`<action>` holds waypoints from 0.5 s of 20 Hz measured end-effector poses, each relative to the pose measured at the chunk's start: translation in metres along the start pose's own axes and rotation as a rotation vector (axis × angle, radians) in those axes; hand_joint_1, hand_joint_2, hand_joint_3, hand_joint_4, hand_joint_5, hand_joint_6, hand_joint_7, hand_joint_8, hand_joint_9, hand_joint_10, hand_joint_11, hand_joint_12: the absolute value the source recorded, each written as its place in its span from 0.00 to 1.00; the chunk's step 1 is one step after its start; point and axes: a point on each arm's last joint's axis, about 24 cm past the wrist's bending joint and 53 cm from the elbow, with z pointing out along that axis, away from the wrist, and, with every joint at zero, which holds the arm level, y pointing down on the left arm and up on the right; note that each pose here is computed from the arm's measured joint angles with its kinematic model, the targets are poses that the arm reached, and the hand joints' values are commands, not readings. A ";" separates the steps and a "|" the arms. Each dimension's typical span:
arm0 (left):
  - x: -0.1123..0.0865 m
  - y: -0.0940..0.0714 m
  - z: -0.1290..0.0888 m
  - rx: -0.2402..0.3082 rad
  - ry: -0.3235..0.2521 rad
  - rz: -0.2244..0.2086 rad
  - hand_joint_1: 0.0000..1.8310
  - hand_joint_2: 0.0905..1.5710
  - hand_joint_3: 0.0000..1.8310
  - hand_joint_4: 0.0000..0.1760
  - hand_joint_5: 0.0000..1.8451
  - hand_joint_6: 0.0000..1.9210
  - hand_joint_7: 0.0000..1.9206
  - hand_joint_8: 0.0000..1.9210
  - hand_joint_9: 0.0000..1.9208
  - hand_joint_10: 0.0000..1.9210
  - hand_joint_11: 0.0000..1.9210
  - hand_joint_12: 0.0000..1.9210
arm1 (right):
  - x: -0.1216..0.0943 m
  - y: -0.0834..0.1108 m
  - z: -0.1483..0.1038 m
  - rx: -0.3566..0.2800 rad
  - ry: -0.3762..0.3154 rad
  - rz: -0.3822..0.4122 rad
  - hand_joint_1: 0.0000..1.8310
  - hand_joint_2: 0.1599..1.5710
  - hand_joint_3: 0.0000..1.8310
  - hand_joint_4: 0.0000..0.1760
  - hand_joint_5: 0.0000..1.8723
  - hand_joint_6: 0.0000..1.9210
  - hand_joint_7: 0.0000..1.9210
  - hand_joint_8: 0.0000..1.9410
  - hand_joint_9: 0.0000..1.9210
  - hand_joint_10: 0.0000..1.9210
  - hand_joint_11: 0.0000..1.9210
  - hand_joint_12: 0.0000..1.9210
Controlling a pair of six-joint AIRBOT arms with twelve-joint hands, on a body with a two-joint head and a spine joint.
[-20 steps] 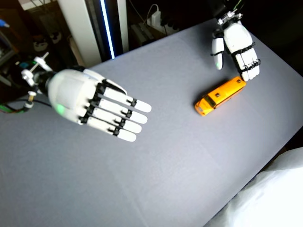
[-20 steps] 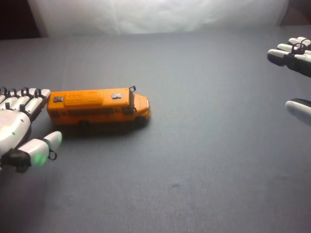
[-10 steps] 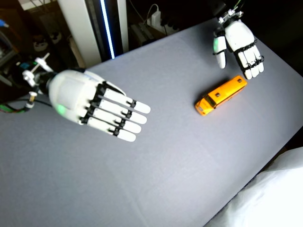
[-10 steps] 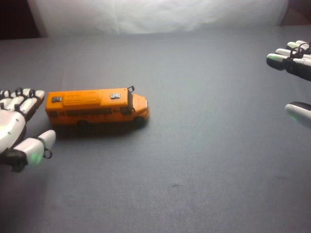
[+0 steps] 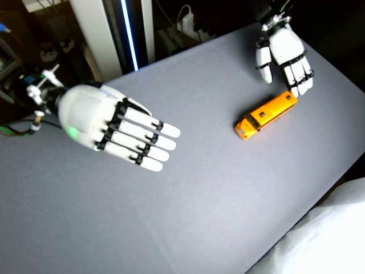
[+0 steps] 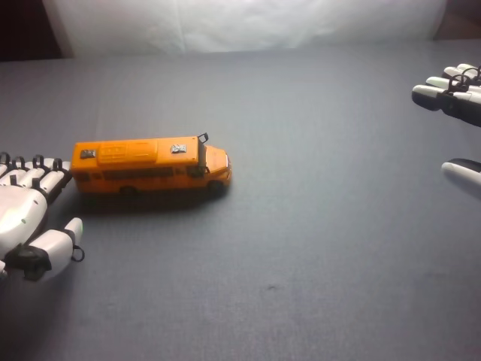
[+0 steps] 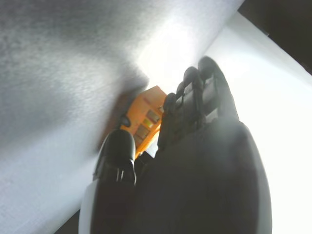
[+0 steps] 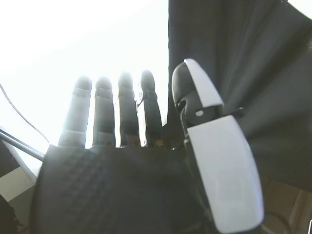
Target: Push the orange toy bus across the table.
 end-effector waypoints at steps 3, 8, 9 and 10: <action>0.001 -0.006 0.000 0.020 0.000 0.006 0.00 1.00 0.11 0.00 0.04 0.00 0.02 0.00 0.04 0.00 0.00 0.14 | 0.001 -0.001 0.000 0.003 0.001 0.001 0.48 0.84 0.00 0.00 0.18 0.00 0.13 0.00 0.05 0.00 0.02 0.02; 0.017 -0.036 0.002 0.092 0.014 -0.023 0.00 1.00 0.12 0.00 0.01 0.00 0.00 0.00 0.03 0.00 0.00 0.19 | 0.001 -0.001 0.000 0.003 0.000 0.003 0.47 0.84 0.00 0.00 0.18 0.00 0.13 0.00 0.05 0.00 0.03 0.02; 0.019 -0.050 0.003 0.129 0.016 -0.021 0.00 1.00 0.12 0.00 0.01 0.00 0.00 0.00 0.03 0.00 0.00 0.17 | 0.002 -0.001 0.000 0.002 0.002 0.003 0.48 0.84 0.00 0.00 0.18 0.00 0.13 0.00 0.05 0.00 0.02 0.02; 0.019 -0.058 0.003 0.152 0.012 -0.025 0.00 1.00 0.11 0.00 0.01 0.00 0.00 0.00 0.02 0.00 0.00 0.14 | 0.002 -0.001 0.000 0.003 0.002 0.003 0.49 0.84 0.00 0.00 0.18 0.00 0.13 0.00 0.05 0.00 0.03 0.02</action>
